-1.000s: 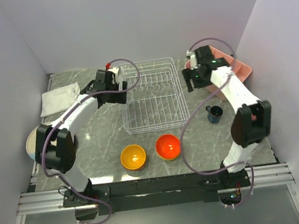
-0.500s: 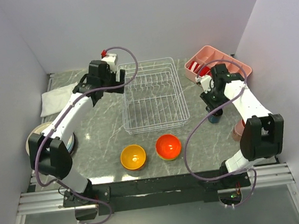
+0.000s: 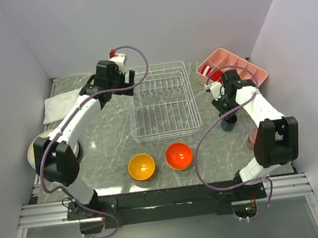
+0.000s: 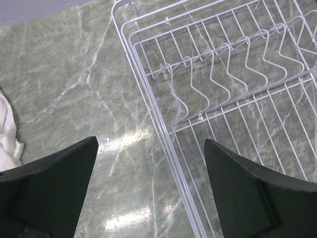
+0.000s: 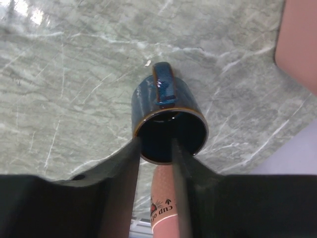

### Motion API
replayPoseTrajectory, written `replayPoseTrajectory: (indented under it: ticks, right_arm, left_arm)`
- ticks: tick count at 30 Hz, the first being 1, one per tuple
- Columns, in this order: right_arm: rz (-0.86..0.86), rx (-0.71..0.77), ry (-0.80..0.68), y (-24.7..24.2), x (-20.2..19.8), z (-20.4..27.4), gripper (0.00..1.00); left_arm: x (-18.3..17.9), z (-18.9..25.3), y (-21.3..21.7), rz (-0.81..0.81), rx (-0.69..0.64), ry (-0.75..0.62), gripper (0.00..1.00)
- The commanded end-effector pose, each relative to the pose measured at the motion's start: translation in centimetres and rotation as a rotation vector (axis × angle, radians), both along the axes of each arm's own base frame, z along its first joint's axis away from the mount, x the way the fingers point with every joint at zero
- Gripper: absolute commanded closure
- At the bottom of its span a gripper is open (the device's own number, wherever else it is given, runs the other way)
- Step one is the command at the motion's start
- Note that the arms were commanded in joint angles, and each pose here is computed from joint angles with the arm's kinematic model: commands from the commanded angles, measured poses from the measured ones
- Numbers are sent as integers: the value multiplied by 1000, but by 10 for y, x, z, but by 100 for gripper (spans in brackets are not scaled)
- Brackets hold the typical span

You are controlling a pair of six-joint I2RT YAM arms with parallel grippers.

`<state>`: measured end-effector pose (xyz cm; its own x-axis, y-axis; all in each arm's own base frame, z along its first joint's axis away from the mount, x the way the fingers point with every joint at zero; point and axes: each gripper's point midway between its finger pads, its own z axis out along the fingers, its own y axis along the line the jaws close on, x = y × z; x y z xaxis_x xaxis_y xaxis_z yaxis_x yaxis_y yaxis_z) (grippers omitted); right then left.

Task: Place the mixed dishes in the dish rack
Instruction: Pick up the cup at the center of the board.

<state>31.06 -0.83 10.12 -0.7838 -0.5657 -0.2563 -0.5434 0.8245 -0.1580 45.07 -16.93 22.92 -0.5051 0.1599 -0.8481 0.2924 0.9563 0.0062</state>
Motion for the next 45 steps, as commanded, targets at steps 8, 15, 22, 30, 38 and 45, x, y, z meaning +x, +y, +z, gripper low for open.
replayPoseTrajectory:
  ticks: [8, 15, 22, 30, 38, 45]
  right_arm:
    - [40, 44, 64, 14, -4, -8, 49]
    - [17, 32, 129, 12, -8, -28, 55]
    - [-15, 1, 102, 7, 9, -23, 100]
    - [27, 148, -76, 34, 43, 86, 100]
    - [165, 627, -312, 130, 116, 236, 100]
    - [240, 1257, -325, 205, 124, 275, 100]
  left_arm:
    - [7, 14, -4, -12, 0, -55, 4]
    - [8, 14, -3, -8, 12, -57, 4]
    - [11, 18, -4, -6, 13, -67, 4]
    - [15, 40, -9, -35, -27, -100, 4]
    - [13, 98, -59, -480, -409, -166, 4]
    - [10, 109, -70, -695, -886, -32, 4]
